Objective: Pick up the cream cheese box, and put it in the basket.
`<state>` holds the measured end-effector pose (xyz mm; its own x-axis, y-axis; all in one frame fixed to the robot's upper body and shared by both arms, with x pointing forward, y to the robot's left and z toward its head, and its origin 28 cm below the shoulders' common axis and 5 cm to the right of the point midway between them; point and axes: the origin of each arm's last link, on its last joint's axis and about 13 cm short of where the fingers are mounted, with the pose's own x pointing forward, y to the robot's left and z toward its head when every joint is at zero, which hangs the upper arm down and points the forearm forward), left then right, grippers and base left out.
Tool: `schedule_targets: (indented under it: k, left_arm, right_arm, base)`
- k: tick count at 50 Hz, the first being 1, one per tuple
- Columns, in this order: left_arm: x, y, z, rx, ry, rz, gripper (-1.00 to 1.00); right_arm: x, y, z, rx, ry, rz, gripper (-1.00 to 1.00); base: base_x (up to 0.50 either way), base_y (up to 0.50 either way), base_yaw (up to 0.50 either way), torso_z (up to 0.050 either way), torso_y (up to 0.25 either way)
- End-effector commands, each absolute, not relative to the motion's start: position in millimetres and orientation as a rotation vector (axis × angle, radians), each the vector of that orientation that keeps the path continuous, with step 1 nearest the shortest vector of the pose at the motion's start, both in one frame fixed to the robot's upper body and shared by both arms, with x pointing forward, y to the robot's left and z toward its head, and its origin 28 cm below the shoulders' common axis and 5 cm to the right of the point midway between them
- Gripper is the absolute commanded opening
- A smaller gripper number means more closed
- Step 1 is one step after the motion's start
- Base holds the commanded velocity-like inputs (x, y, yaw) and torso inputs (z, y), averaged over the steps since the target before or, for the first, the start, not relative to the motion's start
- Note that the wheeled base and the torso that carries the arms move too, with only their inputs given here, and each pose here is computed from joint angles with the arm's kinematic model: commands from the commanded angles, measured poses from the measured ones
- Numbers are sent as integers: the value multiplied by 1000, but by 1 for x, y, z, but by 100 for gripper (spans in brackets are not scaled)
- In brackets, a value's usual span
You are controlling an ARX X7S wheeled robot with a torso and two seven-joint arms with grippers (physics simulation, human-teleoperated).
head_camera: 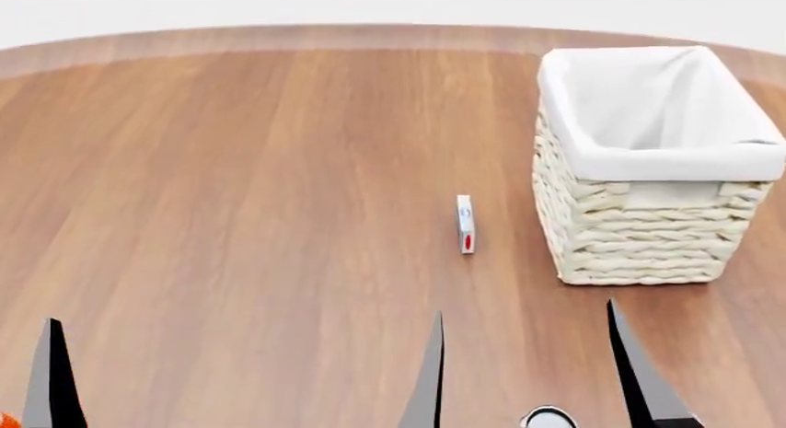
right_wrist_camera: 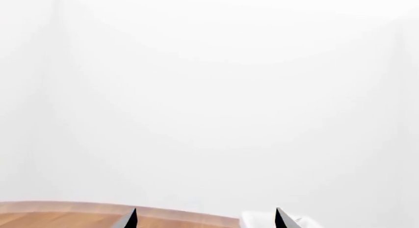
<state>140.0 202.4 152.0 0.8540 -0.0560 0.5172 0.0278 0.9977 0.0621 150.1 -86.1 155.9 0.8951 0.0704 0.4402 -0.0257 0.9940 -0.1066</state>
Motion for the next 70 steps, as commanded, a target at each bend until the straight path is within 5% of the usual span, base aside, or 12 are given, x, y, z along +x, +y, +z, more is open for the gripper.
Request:
schedule_targets:
  k: [1,70]
  left_arm:
    - [141,203,151,58,-546,-43,100]
    - [140,203,152,46,-544,-46,100]
  right_arm:
    - [150,-86,156,-100,-460,50,100]
    - [152,-85,153,-121,-451,45,100]
  base:
    - [340,0,0,0,0]
    - [337,0,0,0,1]
